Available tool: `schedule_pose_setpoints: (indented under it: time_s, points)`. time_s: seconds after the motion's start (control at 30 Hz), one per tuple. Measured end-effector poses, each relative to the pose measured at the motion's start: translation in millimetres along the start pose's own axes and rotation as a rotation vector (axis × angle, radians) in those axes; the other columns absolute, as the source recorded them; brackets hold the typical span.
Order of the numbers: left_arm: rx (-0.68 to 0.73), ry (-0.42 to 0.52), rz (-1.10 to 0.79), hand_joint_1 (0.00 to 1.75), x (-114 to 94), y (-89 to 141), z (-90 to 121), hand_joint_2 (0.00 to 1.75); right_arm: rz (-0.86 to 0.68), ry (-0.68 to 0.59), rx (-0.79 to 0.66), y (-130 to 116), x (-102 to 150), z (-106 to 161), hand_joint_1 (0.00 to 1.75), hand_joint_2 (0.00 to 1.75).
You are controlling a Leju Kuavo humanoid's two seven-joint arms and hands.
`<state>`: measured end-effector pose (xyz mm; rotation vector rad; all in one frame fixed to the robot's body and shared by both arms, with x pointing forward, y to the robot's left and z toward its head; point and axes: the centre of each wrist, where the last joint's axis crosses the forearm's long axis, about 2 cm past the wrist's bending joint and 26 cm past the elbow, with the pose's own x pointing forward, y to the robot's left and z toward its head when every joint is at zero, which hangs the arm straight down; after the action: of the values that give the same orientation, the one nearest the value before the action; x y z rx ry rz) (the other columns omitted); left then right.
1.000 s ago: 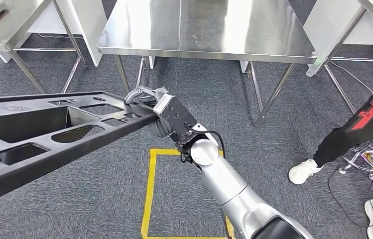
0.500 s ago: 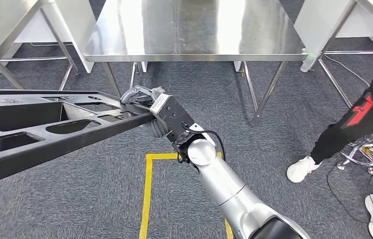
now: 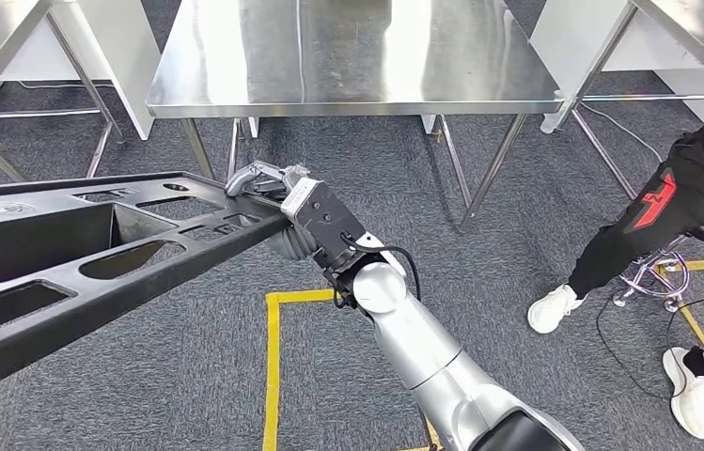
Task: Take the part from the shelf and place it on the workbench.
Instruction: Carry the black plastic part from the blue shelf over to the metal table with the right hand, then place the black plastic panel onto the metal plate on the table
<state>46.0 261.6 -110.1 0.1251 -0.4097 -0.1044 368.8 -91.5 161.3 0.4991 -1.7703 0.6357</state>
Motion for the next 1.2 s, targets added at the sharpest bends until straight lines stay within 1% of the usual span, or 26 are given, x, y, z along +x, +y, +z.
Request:
schedule_pose_setpoints:
  time_s: [0.77,1.0,1.2]
  points:
    - [-0.015,0.003,0.012,0.00,-0.1,0.8,-0.2,1.75,0.000,0.001,-0.007,0.6,-1.0,1.5,1.75,1.75]
    - [-0.026,0.003,0.002,0.00,-1.6,0.8,0.2,1.75,0.004,0.018,-0.025,-1.3,-6.6,8.3,1.75,1.75]
    - [-0.025,0.000,0.000,0.00,-1.0,1.8,-0.2,1.75,0.003,0.015,-0.033,-3.2,-6.1,8.8,1.75,1.75]
